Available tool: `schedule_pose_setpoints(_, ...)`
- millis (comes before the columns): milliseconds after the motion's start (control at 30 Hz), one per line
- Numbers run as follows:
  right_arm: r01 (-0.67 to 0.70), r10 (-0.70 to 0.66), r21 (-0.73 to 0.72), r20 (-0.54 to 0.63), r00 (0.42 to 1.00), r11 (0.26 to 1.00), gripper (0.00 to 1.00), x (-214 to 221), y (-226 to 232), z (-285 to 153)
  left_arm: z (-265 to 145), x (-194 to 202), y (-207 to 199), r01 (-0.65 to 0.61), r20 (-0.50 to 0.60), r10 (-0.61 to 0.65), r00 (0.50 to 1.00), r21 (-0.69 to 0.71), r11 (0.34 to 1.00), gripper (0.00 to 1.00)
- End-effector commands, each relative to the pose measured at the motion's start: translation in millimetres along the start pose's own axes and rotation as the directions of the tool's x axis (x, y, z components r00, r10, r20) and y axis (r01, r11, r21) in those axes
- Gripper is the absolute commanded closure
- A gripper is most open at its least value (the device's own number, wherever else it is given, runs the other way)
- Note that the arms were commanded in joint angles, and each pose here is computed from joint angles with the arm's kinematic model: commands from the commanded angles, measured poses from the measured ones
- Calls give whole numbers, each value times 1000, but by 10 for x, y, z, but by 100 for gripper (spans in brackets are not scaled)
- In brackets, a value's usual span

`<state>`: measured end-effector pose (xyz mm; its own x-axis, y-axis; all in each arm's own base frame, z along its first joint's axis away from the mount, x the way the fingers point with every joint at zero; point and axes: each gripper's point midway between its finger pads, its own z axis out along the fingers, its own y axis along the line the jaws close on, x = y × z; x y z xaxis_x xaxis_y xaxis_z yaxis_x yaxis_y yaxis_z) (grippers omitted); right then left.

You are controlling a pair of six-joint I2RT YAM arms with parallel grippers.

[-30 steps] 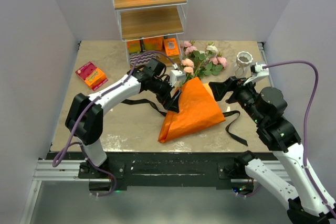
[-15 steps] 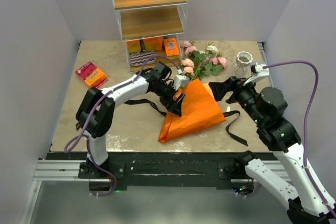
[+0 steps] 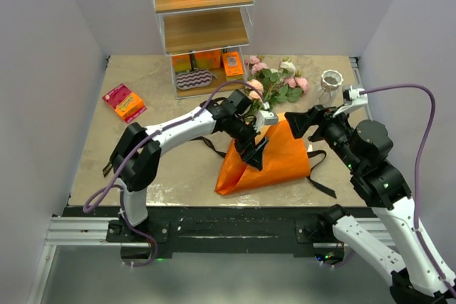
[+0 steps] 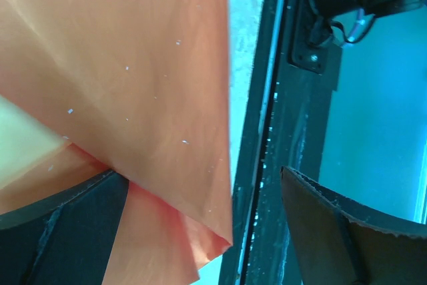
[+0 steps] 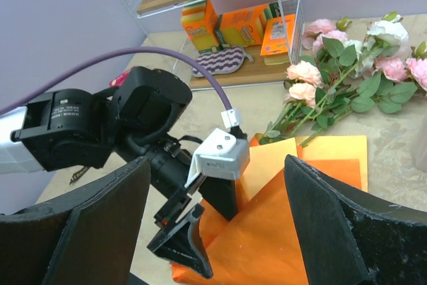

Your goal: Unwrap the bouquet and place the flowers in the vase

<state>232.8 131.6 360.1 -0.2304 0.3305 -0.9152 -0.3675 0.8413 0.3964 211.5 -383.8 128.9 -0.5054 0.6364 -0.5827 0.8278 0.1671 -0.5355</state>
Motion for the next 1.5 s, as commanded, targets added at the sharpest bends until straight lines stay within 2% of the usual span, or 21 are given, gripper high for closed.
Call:
schedule_pose_setpoints(0, 3, -1, -32, 75, 997, 999, 15, -329, 136, -135, -30, -123, -357, -47, 21, 45, 999, 115, 992, 1)
schedule_pose_setpoints(100, 13, -8, -44, 96, 995, 999, 15, -473, 200, -200, 15, -109, -681, -133, 0, 136, 991, 199, 971, 1)
schedule_pose_setpoints(133, 19, -15, -43, 99, 995, 999, 15, -504, 207, -199, -28, -80, -935, -149, -17, 160, 987, 283, 947, 1)
schedule_pose_setpoints(167, 20, -16, -39, 105, 994, 999, 15, -540, 210, -210, -55, -84, -1022, -223, 0, 235, 972, 318, 922, 1)
schedule_pose_setpoints(233, 27, -23, -34, 117, 993, 999, 15, -605, 219, -235, -168, -91, -1223, -274, 19, 289, 957, 390, 879, 1)
schedule_pose_setpoints(300, 28, -25, -20, 124, 992, 999, 15, -633, 200, -242, -239, -70, -1359, -293, 35, 310, 950, 443, 847, 1)
schedule_pose_setpoints(433, 21, -24, 25, 116, 993, 999, 15, -612, 117, -199, -321, 199, -1529, -319, -4, 376, 927, 522, 791, 1)
schedule_pose_setpoints(533, 10, -18, 71, 120, 993, 997, 15, -603, 32, -174, -274, 317, -1467, -295, -54, 375, 925, 519, 802, 1)
schedule_pose_setpoints(567, 8, -17, 80, 116, 993, 997, 15, -587, 11, -154, -244, 315, -1408, -282, -72, 364, 929, 501, 818, 1)
schedule_pose_setpoints(600, 6, -17, 102, 112, 994, 995, 16, -573, -29, -142, -166, 204, -1215, -338, -57, 397, 916, 426, 839, 1)
schedule_pose_setpoints(633, 4, -17, 118, 109, 994, 993, 16, -562, -59, -135, -124, 193, -1097, -252, -102, 305, 947, 355, 900, 1)
schedule_pose_setpoints(667, 6, -18, 142, 83, 996, 990, 16, -499, -109, -113, -132, 102, -981, -263, -86, 296, 951, 278, 924, 1)
schedule_pose_setpoints(700, 4, -15, 157, 70, 997, 988, 16, -462, -139, -92, -82, -14, -642, -294, -67, 304, 950, 129, 947, 1)
schedule_pose_setpoints(733, 7, -19, 187, 65, 998, 982, 17, -446, -197, -90, -99, -68, -541, -260, -56, 263, 963, 63, 964, 1)
schedule_pose_setpoints(767, 14, -21, 216, 31, 999, 976, 17, -348, -266, -79, -141, -160, -287, -248, -44, 245, 968, -70, 966, 1)
schedule_pose_setpoints(867, 32, -22, 282, -36, 999, 959, 17, -153, -417, -80, -200, -236, 28, -174, -31, 172, 985, -195, 965, 1)
schedule_pose_setpoints(1000, 30, 22, 383, -131, 991, 923, 16, 196, -650, -100, -488, -341, 301, -103, 33, 118, 992, -300, 948, 1)
schedule_pose_setpoints(1167, 9, 161, 542, -266, 950, 840, 11, 810, -960, -204, -1196, -435, 640, 4, 165, 65, 984, -387, 922, 1)
schedule_pose_setpoints(1300, -60, 252, 552, -278, 927, 832, 5, 969, -912, -239, -1515, -329, 764, 33, 192, 58, 980, -440, 897, 1)
schedule_pose_setpoints(1467, -106, 331, 544, -335, 882, 833, 7, 1264, -856, -189, -1813, -313, 749, 51, 237, 75, 968, -484, 874, 1)
